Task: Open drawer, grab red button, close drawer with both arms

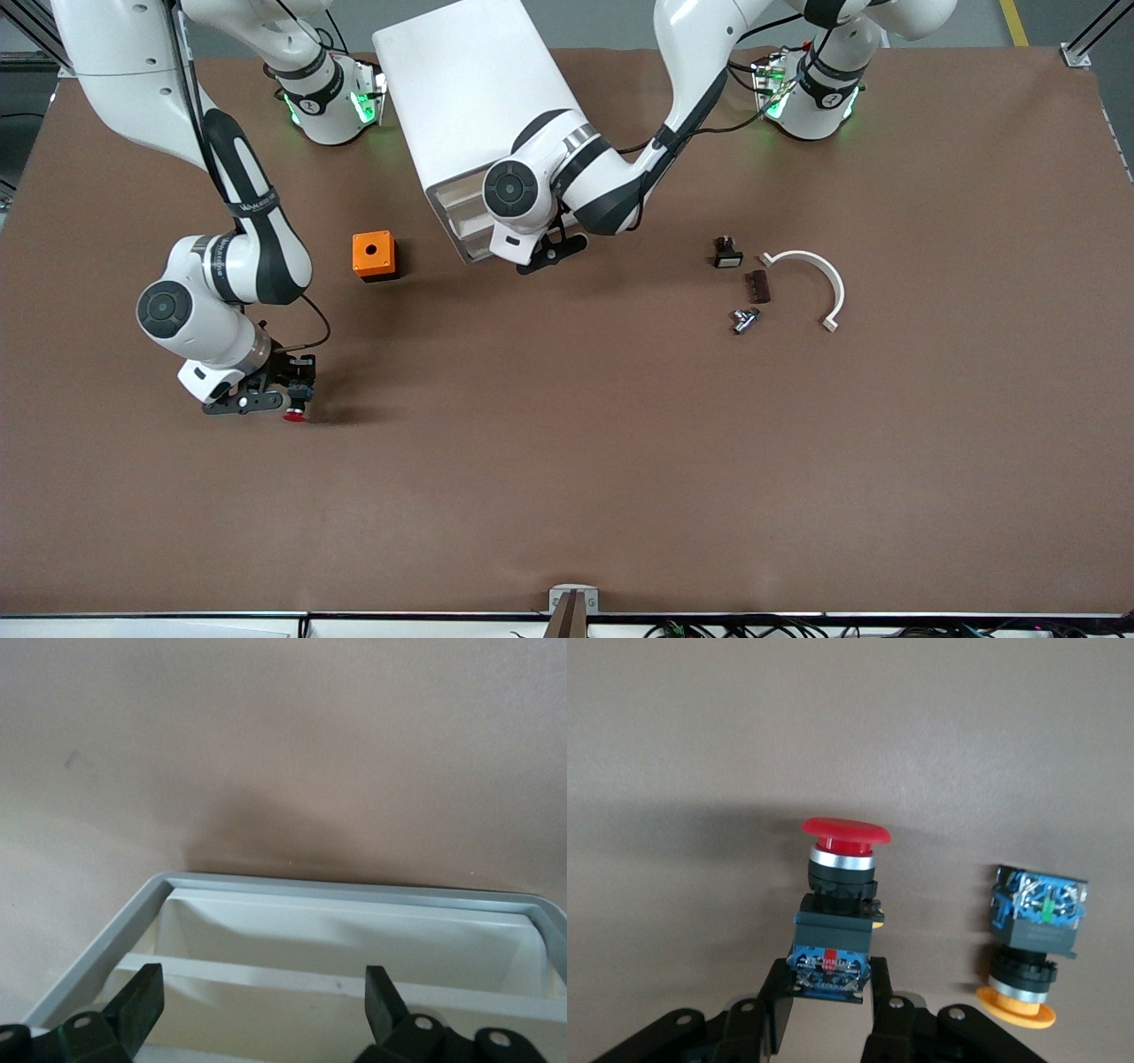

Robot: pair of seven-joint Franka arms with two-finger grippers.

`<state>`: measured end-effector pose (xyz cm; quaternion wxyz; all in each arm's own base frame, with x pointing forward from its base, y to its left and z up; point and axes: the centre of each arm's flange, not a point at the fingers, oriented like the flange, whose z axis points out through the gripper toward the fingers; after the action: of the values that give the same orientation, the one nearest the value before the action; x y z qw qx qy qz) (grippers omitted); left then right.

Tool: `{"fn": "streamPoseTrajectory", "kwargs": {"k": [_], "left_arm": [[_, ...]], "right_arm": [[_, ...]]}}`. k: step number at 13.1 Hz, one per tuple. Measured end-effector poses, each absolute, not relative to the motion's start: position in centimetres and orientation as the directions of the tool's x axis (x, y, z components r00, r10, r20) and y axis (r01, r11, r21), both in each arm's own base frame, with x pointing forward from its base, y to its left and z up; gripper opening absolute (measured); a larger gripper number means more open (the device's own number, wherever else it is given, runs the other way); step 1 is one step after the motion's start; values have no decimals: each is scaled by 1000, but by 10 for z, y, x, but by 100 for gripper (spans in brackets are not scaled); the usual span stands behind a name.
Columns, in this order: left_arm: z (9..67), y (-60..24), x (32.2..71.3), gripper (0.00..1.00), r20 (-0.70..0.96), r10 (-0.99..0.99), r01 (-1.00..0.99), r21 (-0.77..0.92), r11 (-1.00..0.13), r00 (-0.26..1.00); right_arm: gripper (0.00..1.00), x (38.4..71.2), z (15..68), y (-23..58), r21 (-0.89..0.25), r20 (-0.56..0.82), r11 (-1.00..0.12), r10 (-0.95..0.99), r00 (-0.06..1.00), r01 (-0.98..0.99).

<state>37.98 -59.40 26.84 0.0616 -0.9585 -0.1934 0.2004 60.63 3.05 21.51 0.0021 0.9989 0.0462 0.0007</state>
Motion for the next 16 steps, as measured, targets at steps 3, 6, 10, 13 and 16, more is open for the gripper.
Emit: {"fn": "streamPoseTrajectory", "kwargs": {"k": [3,6,10,13,16], "left_arm": [[270,-588,390,100,-354,443,394,-205,-896,823],[280,-551,447,100,-348,519,485,-187,-854,780],[313,-433,573,100,-351,560,573,-77,-816,750],[351,-332,636,100,-301,537,564,6,-825,788],[386,-266,662,100,-193,517,528,7,-849,834]], "right_arm": [[40,593,201,31,2,-35,-996,93,995,93],[40,588,198,30,1,-46,-996,92,995,92],[75,600,219,25,3,6,-997,78,997,78],[100,622,271,3,0,94,-999,40,995,40],[100,628,330,-21,-9,155,-1000,0,988,2]]}}
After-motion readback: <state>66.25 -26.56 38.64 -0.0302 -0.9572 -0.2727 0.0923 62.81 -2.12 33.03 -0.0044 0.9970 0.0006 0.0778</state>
